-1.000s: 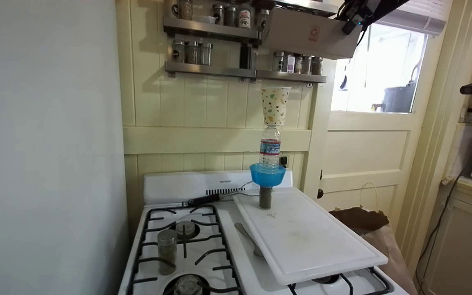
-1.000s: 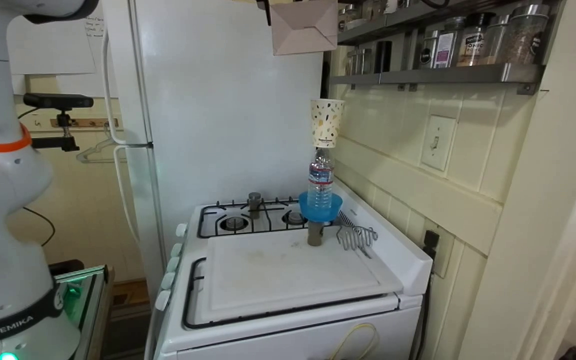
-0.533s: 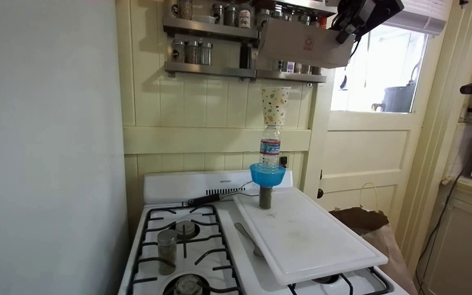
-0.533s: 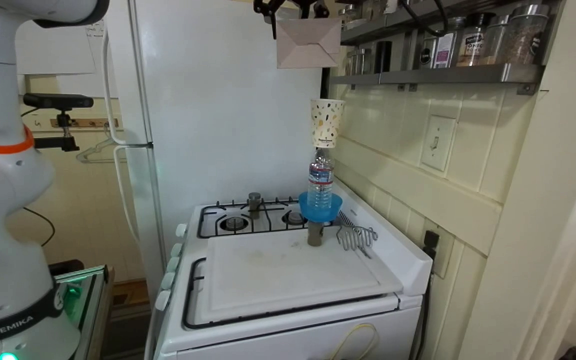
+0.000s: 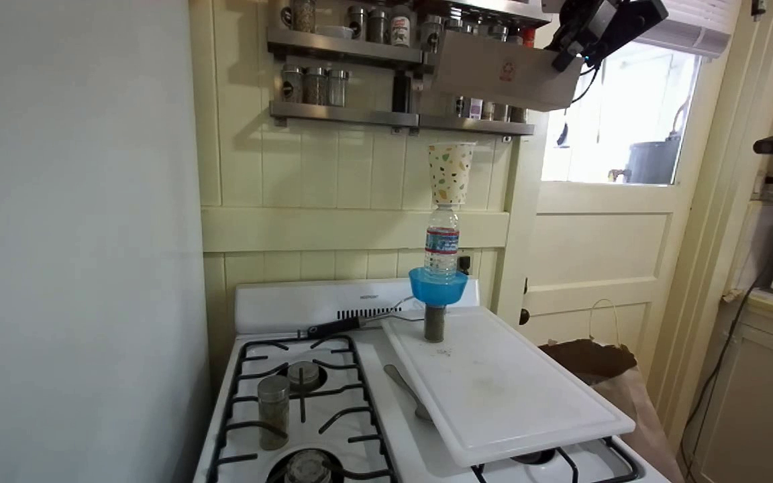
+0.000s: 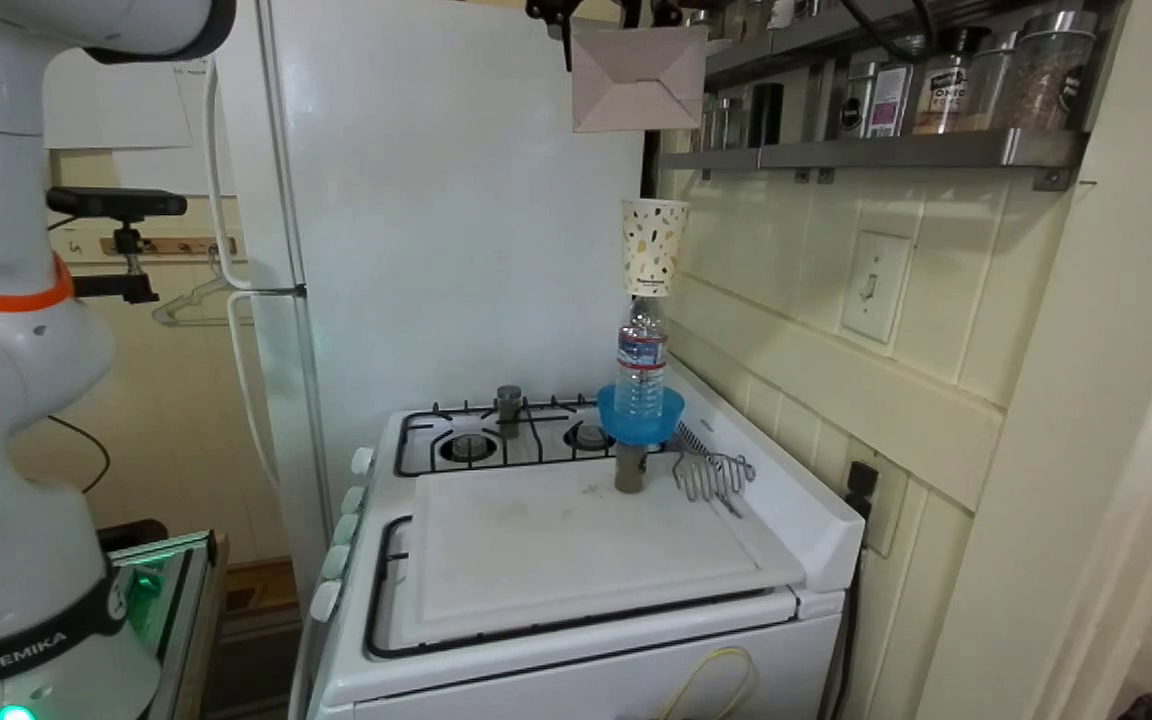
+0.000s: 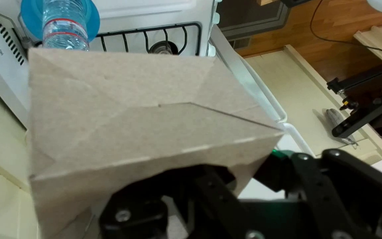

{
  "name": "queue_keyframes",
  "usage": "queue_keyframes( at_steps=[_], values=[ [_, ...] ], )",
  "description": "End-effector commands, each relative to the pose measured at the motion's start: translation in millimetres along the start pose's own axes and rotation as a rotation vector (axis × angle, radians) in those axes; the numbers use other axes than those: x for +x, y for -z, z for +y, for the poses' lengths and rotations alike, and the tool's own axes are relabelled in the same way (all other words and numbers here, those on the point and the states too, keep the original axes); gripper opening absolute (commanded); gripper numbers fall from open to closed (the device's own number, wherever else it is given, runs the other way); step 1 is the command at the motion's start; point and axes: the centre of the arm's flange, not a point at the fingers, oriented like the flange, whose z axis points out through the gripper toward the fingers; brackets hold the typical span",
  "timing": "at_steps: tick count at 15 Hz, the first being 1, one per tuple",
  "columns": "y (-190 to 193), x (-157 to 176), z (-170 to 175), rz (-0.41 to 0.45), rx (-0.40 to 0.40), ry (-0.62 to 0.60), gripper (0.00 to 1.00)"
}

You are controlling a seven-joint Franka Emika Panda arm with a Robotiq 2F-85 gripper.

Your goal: Move the box to the left

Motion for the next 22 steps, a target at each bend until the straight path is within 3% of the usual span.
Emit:
queue_keyframes(
  at_steps=[1,10,15,22],
  values=[
    [1,-1,0,0.001,-0.004,-0.001,0.00],
    [2,-1,0,0.026,-0.045,0.000,0.00],
    [-15,4,-46,0.035,-0.082,0.023,0.00],
    [-70,30,-134,-0.064,-0.021,0.152,0.00]
  ],
)
